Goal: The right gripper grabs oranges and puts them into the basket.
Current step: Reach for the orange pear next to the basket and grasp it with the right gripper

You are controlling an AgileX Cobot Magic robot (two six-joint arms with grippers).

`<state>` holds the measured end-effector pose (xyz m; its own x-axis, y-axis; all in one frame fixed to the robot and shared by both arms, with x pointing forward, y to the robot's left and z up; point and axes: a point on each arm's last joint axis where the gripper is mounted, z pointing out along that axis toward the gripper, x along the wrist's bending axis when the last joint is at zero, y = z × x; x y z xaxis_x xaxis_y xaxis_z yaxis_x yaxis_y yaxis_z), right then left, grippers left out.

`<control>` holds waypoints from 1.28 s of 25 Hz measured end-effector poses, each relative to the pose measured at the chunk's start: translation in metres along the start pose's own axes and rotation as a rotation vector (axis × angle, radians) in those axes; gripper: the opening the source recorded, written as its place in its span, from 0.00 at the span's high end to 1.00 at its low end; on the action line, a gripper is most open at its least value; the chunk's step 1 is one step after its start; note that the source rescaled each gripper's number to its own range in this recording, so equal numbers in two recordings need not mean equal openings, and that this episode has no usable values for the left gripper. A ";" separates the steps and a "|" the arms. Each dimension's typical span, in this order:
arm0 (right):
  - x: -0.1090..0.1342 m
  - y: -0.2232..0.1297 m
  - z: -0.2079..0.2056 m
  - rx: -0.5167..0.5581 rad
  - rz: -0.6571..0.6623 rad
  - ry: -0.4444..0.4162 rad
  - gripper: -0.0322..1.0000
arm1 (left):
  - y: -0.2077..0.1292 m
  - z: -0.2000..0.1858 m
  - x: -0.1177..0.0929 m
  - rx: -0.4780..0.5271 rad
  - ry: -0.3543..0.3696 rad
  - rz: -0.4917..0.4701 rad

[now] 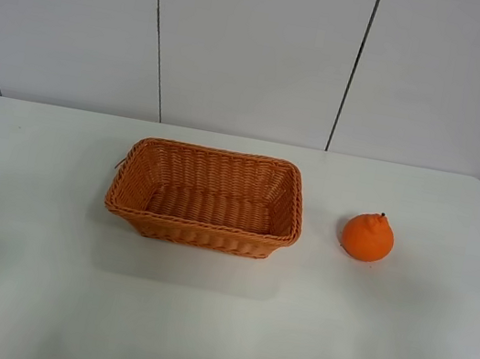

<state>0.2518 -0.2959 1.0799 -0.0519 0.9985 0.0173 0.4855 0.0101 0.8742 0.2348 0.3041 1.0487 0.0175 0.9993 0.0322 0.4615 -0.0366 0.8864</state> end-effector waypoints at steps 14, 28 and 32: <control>-0.003 0.137 0.180 0.554 0.017 0.000 0.00 | 0.000 0.000 0.000 0.000 0.000 0.000; 0.007 0.134 0.377 0.920 -0.002 0.025 0.00 | 0.000 0.000 0.000 0.000 0.000 0.000; 0.030 0.127 0.392 0.940 -0.050 0.057 0.00 | 0.000 0.000 0.000 0.000 0.000 0.000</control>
<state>0.6538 -0.2437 1.0011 -0.1222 0.9919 0.0354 0.9853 0.1169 0.1249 0.2348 0.3041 1.0487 0.0175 0.9993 0.0322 0.4615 -0.0366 0.8864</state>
